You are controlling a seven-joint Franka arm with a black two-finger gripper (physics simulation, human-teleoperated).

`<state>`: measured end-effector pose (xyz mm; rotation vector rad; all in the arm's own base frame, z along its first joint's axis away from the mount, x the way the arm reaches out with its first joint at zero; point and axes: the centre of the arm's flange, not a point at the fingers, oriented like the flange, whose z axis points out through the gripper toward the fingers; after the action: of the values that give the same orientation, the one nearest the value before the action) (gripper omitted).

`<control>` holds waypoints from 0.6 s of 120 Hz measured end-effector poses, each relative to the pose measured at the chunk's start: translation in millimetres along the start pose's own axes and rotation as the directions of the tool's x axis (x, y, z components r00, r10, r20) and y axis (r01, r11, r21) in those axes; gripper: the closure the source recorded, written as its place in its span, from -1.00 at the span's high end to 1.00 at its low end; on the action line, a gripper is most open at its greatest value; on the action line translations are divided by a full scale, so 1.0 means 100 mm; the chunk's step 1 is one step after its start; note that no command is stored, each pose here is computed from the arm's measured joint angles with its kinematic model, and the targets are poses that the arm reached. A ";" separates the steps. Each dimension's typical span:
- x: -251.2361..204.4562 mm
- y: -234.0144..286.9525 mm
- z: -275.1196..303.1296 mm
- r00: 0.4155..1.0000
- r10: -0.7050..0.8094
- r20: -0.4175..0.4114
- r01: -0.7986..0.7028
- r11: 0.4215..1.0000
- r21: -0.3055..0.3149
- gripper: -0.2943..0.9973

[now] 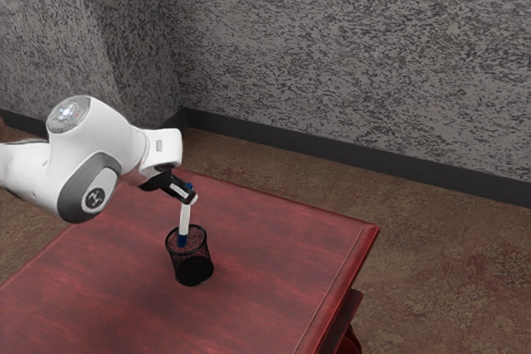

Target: Put the marker into the pen holder.

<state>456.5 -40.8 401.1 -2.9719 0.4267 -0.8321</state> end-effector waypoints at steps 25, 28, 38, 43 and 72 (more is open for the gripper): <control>-0.01 0.00 0.03 1.000 0.000 0.003 0.000 1.000 -0.003 0.12; -0.01 0.00 0.03 1.000 0.000 0.003 0.000 1.000 -0.003 0.17; 0.06 -0.02 -0.01 1.000 0.001 0.007 -0.001 1.000 -0.004 0.29; 0.22 -0.07 -0.06 1.000 0.001 0.015 -0.001 1.000 -0.005 0.34; 1.95 -1.20 -0.64 0.967 -0.117 0.228 0.113 0.993 0.031 0.48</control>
<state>614.2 25.4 565.9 -3.0506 0.2369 -0.4852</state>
